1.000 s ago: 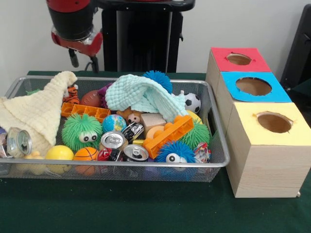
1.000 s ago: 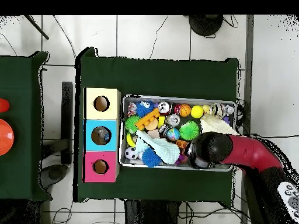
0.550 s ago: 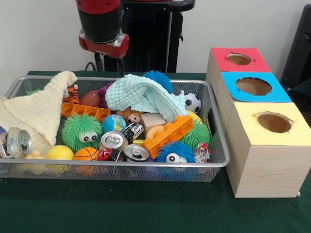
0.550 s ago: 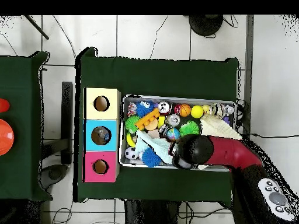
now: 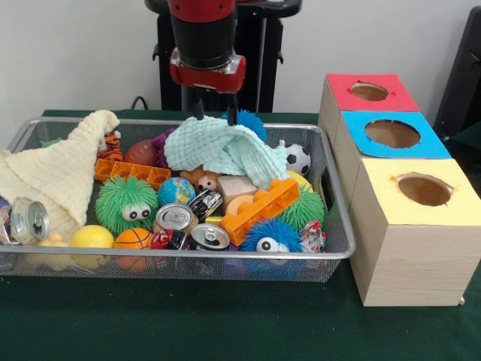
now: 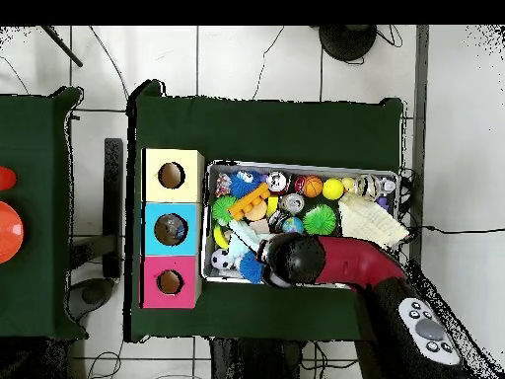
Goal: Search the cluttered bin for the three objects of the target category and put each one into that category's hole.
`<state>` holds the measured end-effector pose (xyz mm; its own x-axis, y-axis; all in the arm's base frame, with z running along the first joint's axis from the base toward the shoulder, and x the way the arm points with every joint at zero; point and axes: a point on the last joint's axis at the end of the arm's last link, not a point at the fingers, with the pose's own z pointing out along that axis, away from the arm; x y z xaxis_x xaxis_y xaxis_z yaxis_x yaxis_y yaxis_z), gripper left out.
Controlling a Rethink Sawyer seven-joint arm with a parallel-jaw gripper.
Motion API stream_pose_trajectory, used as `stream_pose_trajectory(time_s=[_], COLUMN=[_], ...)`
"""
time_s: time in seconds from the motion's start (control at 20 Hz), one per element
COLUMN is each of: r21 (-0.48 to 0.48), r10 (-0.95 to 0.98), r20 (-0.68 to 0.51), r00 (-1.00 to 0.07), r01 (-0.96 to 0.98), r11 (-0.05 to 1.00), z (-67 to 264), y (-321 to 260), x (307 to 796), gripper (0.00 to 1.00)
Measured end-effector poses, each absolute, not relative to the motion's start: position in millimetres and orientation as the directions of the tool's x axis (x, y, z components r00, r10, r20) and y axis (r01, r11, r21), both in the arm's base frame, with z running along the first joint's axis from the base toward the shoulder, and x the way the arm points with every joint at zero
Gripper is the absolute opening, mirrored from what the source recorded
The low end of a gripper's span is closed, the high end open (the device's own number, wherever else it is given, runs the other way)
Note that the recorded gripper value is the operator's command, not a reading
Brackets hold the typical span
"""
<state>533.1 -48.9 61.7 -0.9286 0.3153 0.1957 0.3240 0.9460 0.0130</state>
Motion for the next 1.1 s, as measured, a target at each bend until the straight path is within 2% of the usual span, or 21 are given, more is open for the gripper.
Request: stream_pose_trajectory(time_s=[0.65,1.1], r21=[-0.001,-0.041], r10=[0.249,0.233], r20=[0.182,0.109], r00=[-0.951,-0.966], r01=[0.253,0.23], r11=[0.967,0.972], z=[37,12], y=[-5,2], x=[514,504], gripper=[1.0,1.0])
